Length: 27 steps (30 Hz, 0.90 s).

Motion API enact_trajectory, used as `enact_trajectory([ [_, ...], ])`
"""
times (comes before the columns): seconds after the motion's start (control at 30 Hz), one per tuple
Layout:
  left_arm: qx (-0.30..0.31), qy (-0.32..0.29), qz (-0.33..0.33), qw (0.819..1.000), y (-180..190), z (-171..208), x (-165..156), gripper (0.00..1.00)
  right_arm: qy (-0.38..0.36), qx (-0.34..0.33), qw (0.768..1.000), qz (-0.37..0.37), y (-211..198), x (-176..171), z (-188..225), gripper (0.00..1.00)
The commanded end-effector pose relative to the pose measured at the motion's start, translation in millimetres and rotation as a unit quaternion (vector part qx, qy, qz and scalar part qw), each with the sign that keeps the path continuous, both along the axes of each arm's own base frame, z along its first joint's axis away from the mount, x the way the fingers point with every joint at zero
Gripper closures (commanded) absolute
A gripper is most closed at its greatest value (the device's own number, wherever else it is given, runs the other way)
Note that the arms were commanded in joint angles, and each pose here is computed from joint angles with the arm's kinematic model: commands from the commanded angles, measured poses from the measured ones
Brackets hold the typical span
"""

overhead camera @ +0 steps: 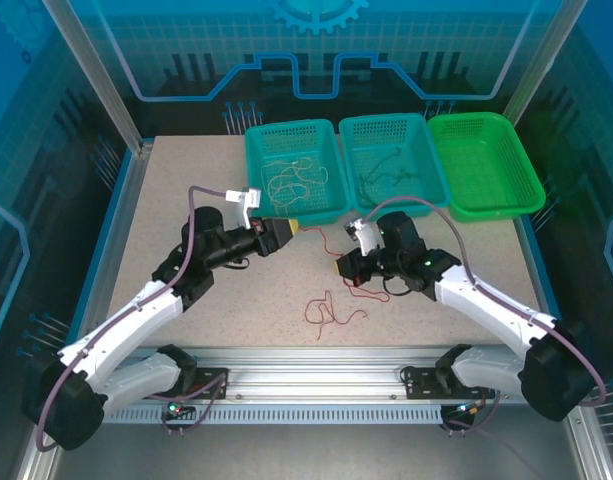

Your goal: Untangle the cables

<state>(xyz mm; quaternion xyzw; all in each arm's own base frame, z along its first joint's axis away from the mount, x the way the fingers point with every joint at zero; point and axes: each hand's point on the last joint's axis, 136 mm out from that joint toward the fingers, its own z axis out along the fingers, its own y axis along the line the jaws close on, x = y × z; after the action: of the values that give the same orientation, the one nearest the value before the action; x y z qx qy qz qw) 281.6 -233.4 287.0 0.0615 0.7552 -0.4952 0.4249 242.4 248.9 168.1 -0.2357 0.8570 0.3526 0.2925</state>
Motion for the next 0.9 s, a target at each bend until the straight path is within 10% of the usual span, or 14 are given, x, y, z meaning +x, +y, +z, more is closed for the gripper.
enact_trajectory([
  [0.0, -0.009, -0.043, -0.027, 0.999, -5, 18, -11, 0.40, -0.050, -0.024, 0.995, -0.077, -24, 26, 17, 1.00],
  [0.4, 0.032, -0.087, -0.075, 0.993, -13, 20, -38, 0.22, -0.139, -0.128, 0.869, -0.457, -232, 199, 67, 1.00],
  [0.77, 0.137, -0.111, -0.050, 0.983, 9, -3, -43, 0.13, -0.053, -0.207, 0.773, -0.597, -386, 321, 33, 1.00],
  [0.87, 0.155, -0.101, -0.043, 0.982, 13, -15, -41, 0.12, -0.018, -0.223, 0.758, -0.612, -406, 333, 12, 0.84],
])
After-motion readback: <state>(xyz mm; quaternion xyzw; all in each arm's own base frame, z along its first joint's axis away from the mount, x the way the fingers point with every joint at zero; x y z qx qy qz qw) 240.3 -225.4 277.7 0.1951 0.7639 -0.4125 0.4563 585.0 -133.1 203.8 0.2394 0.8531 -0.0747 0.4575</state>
